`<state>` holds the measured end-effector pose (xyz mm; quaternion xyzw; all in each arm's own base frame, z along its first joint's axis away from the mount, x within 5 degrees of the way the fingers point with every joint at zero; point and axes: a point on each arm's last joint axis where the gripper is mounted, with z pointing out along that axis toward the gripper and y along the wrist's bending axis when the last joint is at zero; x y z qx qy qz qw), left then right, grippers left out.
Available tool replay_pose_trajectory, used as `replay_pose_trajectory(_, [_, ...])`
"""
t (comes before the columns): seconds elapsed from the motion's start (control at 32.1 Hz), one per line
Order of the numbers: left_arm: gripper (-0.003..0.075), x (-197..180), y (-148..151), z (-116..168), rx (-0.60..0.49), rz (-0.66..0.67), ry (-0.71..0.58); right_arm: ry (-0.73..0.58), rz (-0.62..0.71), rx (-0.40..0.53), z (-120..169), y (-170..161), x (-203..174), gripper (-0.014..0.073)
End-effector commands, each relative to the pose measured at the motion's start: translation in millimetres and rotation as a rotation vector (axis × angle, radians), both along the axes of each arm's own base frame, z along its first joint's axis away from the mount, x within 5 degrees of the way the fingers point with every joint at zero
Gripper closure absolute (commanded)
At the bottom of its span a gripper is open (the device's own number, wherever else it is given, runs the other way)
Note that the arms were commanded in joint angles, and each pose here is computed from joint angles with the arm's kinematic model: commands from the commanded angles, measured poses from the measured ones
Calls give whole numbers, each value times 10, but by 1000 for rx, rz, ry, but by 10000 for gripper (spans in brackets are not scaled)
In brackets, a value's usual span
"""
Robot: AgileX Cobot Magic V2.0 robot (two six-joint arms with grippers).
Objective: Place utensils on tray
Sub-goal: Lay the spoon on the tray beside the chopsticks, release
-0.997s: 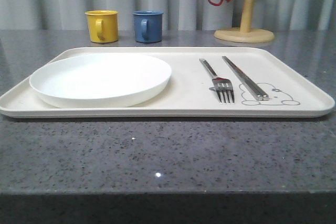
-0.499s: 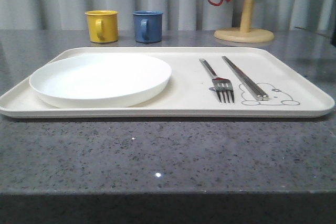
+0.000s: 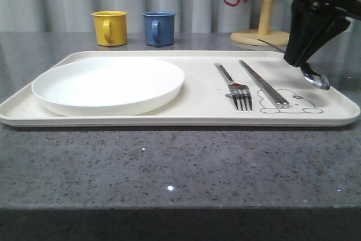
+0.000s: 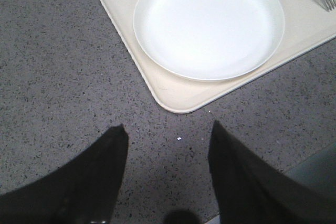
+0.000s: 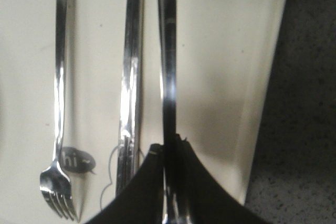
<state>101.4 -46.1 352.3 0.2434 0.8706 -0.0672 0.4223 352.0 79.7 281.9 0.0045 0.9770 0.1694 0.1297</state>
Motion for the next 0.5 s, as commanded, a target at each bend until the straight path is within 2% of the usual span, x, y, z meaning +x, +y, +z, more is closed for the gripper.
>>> replay_pose_trajectory(0.0, [364,29,-22,126,-47,0,-79,-87,-25,35,190,11,23,531])
replay_pose_trajectory(0.28, [364,29,-22,126,-47,0,-79,-42,-28,29,42,21,88,449])
replay_pose_trajectory(0.47, [364,29,-22,126,-47,0,-79,-74,-26,17,95,6,79,295])
